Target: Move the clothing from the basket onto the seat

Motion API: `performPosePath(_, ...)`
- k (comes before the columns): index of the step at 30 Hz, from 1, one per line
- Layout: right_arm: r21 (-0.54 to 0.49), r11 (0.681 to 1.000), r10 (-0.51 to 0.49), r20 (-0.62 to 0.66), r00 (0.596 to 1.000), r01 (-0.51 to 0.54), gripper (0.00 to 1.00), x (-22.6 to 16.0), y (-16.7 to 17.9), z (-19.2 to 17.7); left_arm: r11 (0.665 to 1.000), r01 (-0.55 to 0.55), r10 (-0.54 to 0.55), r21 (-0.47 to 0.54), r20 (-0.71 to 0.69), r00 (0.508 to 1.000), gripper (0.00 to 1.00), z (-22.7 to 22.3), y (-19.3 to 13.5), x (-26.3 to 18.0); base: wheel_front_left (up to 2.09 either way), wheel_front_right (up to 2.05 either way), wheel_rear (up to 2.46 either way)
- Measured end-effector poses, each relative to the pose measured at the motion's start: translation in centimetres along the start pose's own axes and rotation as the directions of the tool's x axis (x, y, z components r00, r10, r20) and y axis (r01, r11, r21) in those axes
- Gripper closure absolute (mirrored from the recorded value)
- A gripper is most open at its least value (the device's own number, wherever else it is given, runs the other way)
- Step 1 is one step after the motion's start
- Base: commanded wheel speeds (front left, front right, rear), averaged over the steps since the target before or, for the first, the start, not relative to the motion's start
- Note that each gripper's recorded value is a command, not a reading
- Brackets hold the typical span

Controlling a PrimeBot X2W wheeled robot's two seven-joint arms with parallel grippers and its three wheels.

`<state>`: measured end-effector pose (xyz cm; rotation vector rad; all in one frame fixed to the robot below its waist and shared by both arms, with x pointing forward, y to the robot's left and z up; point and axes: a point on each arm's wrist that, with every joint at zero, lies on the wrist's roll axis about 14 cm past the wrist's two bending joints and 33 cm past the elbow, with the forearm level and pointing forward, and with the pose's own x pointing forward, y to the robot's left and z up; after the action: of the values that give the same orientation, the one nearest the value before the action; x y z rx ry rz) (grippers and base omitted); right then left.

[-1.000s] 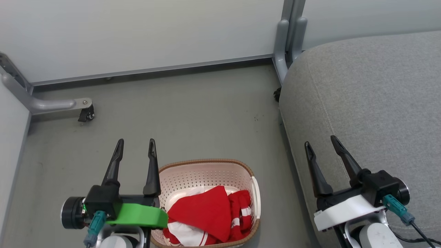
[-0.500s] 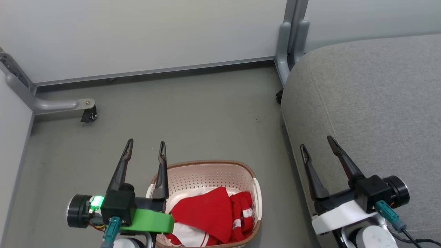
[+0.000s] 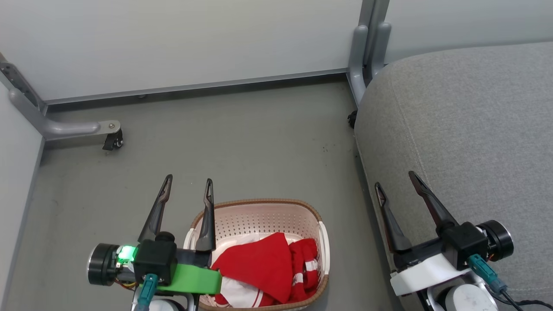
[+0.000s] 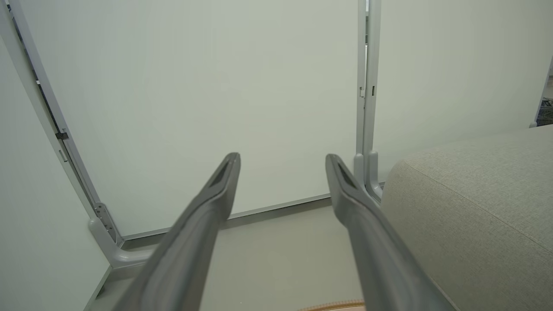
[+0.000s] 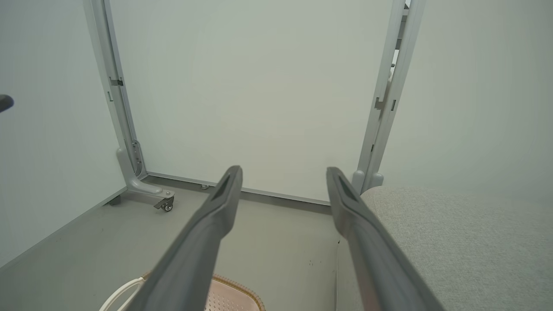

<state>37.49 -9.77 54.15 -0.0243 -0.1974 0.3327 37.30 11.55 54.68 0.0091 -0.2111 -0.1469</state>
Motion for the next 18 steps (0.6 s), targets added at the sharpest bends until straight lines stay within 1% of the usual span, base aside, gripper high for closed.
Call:
performPosePath(10,0.002,1.000,-0.009,-0.009,1.000,0.009,0.00,0.2,-0.4,-0.4,1.000,0.005,-0.005,-0.003,-0.019,1.000,0.00,-0.7,-0.2,0.2,0.00,0.00,0.00)
performPosePath(14,0.000,0.999,-0.053,0.003,0.999,0.053,0.00,1.1,-2.2,-0.3,0.999,0.036,-0.037,-0.016,-0.057,0.998,0.00,-2.2,-0.8,1.2,0.00,0.00,0.00)
performPosePath(18,-0.009,0.995,-0.100,0.017,0.995,0.100,0.00,2.4,-4.4,-0.4,0.995,0.100,-0.103,-0.027,-0.124,0.987,0.00,-5.0,-2.0,2.8,0.00,0.00,0.00)
